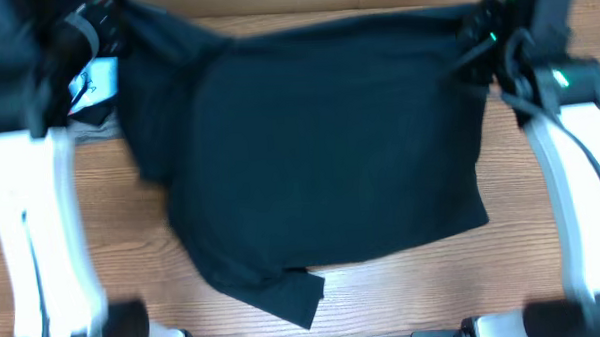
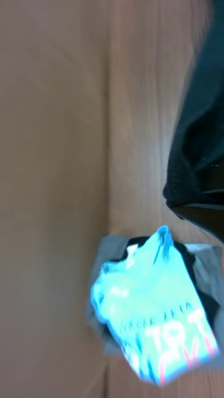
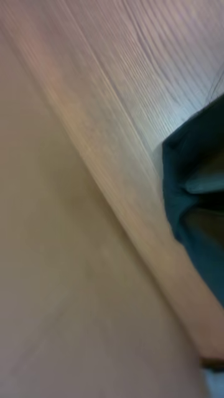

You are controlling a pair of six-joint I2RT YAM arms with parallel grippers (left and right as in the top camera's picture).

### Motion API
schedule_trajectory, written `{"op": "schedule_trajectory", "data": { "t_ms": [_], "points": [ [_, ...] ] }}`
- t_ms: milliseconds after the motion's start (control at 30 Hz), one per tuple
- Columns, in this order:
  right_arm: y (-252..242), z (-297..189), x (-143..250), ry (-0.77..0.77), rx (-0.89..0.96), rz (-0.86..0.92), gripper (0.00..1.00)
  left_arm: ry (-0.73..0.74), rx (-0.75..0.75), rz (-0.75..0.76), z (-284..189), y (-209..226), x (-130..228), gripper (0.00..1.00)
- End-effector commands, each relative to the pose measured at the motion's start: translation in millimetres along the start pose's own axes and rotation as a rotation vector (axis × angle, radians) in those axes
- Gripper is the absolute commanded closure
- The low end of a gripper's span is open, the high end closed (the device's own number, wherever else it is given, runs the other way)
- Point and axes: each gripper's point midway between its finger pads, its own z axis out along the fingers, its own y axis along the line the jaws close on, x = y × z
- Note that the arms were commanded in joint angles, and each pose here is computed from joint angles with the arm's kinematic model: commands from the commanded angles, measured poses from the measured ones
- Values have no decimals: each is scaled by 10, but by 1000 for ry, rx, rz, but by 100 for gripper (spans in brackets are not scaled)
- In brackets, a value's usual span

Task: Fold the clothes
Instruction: 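Lift the shirt and lay it flat on the table, releasing both grippers, then move the left gripper to the shirt's bottom-left corner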

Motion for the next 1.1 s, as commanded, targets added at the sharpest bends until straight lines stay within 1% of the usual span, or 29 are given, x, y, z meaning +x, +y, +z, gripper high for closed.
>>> {"op": "schedule_trajectory", "data": {
  "t_ms": [0, 33, 67, 100, 133, 167, 200, 233, 367, 467, 533, 567, 667, 833, 900, 1000, 1033, 1067],
  "points": [
    [-232, 558, 108, 51, 49, -6, 77, 104, 70, -12, 864, 36, 280, 96],
    [-302, 689, 161, 67, 68, -3, 68, 123, 90, -30, 1052, 35, 354, 95],
    [-391, 834, 229, 87, 91, 0, 45, 149, 119, -51, 1252, 18, 451, 91],
    [-471, 948, 289, 105, 109, 3, 20, 171, 146, -66, 1400, -1, 540, 86],
    [-537, 1026, 345, 122, 126, 2, 0, 201, 175, -82, 1546, -26, 650, 76],
    [-597, 1072, 394, 143, 138, -11, 0, 225, 195, -96, 1647, -42, 741, 48],
    [-657, 1101, 457, 172, 148, -29, 0, 255, 227, -108, 1748, -76, 850, 13],
    [-696, 1096, 485, 189, 155, -39, 0, 277, 246, -116, 1801, -98, 924, 0],
    [-768, 907, 546, 249, 172, -37, 0, 329, 263, -135, 1869, -115, 1083, 0],
    [-685, 688, 600, 308, 127, -29, 0, 365, 262, -147, 1730, -138, 1104, 0],
    [-654, 540, 622, 339, 112, -25, 0, 397, 260, -158, 1552, -167, 1100, 0],
    [-632, 367, 624, 361, 102, -22, 0, 421, 259, -165, 1331, -205, 1072, 0],
    [-623, 103, 580, 362, 97, -16, 0, 422, 261, -148, 927, -274, 970, 0],
    [-554, -365, 546, 370, 48, -9, 0, 334, 272, -105, 209, -410, 700, 0],
    [-565, -492, 597, 396, 46, -7, 0, 317, 329, -131, -60, -548, 644, 0],
    [-659, -596, 739, 459, 85, -8, 0, 330, 456, -125, -406, -787, 680, 0],
    [-722, -621, 827, 494, 111, -10, 0, 394, 435, -148, -546, -781, 829, 7],
    [-747, -628, 861, 508, 121, -11, 0, 446, 401, -160, -613, -747, 952, 10]
  ]
}}
